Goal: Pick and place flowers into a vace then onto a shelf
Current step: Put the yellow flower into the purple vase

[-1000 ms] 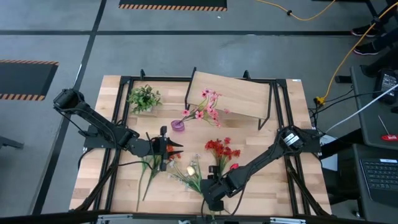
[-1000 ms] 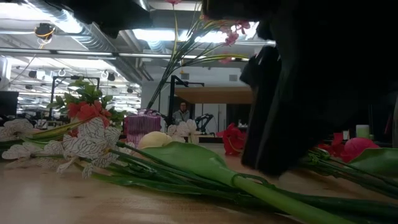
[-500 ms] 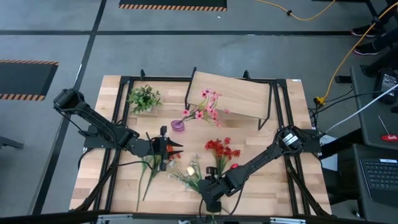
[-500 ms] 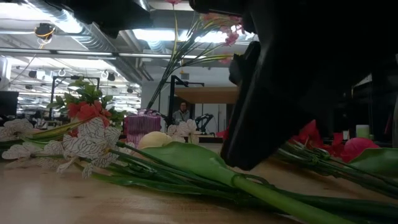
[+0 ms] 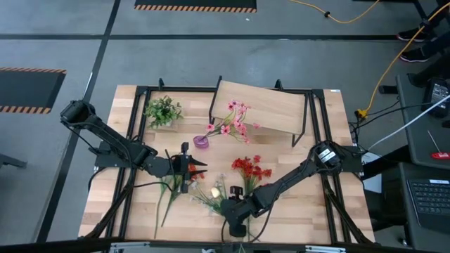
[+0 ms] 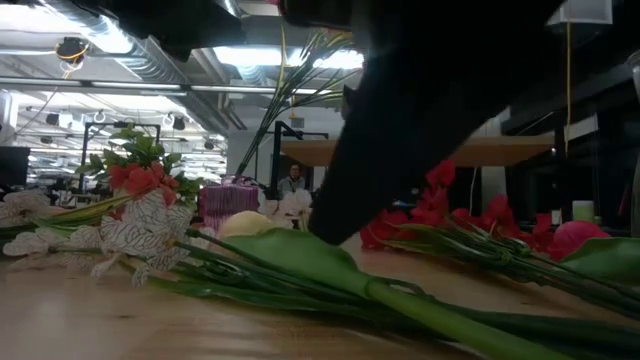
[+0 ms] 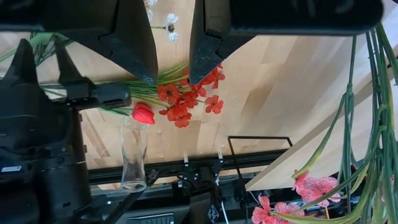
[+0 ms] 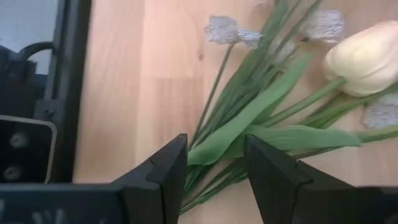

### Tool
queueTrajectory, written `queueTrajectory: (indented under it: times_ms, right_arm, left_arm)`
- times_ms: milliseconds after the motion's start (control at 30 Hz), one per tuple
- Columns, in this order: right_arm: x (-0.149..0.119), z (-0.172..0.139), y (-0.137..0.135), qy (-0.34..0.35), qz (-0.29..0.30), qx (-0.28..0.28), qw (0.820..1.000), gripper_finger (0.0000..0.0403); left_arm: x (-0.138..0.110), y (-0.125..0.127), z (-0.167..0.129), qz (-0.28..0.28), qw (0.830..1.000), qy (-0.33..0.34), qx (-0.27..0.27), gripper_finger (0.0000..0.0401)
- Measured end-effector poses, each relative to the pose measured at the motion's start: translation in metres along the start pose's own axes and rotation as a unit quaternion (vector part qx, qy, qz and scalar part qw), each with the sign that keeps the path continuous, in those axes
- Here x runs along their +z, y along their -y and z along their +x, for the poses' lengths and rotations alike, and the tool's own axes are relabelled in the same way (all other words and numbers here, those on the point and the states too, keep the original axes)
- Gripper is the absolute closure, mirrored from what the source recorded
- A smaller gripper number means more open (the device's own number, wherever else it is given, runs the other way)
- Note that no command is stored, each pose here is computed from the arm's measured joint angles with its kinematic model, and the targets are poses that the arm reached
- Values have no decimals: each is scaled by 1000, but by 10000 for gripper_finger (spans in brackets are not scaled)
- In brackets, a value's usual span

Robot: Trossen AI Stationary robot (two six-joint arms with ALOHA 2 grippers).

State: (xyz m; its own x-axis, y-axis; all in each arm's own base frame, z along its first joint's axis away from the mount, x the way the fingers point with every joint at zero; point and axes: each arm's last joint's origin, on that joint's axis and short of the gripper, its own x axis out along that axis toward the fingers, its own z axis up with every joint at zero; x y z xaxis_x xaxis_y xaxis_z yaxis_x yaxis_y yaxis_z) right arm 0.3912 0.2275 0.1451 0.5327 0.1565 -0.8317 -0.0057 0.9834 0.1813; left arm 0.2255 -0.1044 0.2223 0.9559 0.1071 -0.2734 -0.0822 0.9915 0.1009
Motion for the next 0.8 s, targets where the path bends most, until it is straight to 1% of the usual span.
queueTrajectory:
  times_ms: [167, 333, 600, 700, 800]
  right_arm:
    - [2, 1, 4, 2, 2, -4, 1000, 243]
    - [-4, 15, 5, -10, -6, -10, 1000, 243]
    - [-3, 15, 7, -6, -12, -14, 1000, 245]
    - [-3, 15, 7, -6, -11, -14, 1000, 260]
    - [-3, 15, 7, -6, -10, -14, 1000, 292]
  left_arm:
    - [0, 0, 0, 0, 1000, 0, 0, 315]
    - [0, 0, 0, 0, 1000, 0, 0, 315]
    - [0, 0, 0, 0, 1000, 0, 0, 315]
    - [0, 0, 0, 0, 1000, 0, 0, 315]
    - [0, 0, 0, 0, 1000, 0, 0, 315]
